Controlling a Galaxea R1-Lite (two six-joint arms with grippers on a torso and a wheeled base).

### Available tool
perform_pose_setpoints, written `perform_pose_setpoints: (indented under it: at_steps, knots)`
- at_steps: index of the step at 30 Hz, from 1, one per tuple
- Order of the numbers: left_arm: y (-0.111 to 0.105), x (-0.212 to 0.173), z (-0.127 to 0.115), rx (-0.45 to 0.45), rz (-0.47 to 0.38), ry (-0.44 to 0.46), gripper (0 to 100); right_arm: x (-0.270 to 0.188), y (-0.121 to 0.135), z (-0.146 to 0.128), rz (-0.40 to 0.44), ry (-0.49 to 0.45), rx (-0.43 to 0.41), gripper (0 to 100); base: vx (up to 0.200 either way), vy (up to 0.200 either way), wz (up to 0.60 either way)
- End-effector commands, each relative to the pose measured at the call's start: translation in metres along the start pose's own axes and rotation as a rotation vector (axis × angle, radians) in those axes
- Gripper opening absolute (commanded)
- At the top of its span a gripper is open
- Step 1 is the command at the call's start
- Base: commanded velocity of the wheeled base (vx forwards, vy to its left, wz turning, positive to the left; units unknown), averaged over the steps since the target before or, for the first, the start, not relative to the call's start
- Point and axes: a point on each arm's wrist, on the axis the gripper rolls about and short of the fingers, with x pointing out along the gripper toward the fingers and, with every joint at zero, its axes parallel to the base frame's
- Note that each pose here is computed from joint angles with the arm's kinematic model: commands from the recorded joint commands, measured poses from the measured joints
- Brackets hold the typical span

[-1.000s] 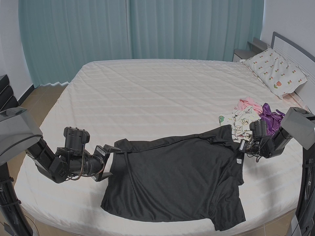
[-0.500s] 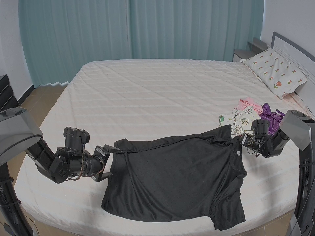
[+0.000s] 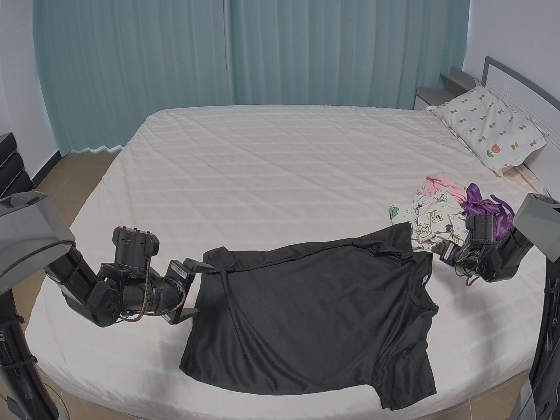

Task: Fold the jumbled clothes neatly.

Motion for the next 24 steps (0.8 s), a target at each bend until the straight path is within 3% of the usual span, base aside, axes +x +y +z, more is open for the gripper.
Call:
perform_pose_setpoints:
  at_steps: [1,7,15,17,24]
  knots:
    - [0.001,-0.001,-0.001,-0.001,0.004,0.001,100,-0.023,-0.003,0.0,0.032,0.039,0.01,100,0.0,0.0,0.0]
    - [0.001,-0.001,-0.002,0.002,0.006,0.005,100,-0.038,-0.005,-0.011,0.044,0.085,0.0,100,-0.167,0.0,0.0]
    - [0.01,-0.001,-0.026,0.062,0.046,0.045,100,-0.072,0.005,-0.054,0.055,0.215,-0.058,100,-0.2,0.0,0.0]
    - [0.016,-0.001,-0.031,0.14,0.062,0.036,100,-0.087,0.005,-0.07,0.079,0.232,-0.078,100,-0.2,0.0,0.0]
    - [0.023,0.0,-0.03,0.241,0.115,-0.03,100,-0.102,0.005,-0.094,0.118,0.239,-0.116,100,-0.171,0.0,0.0]
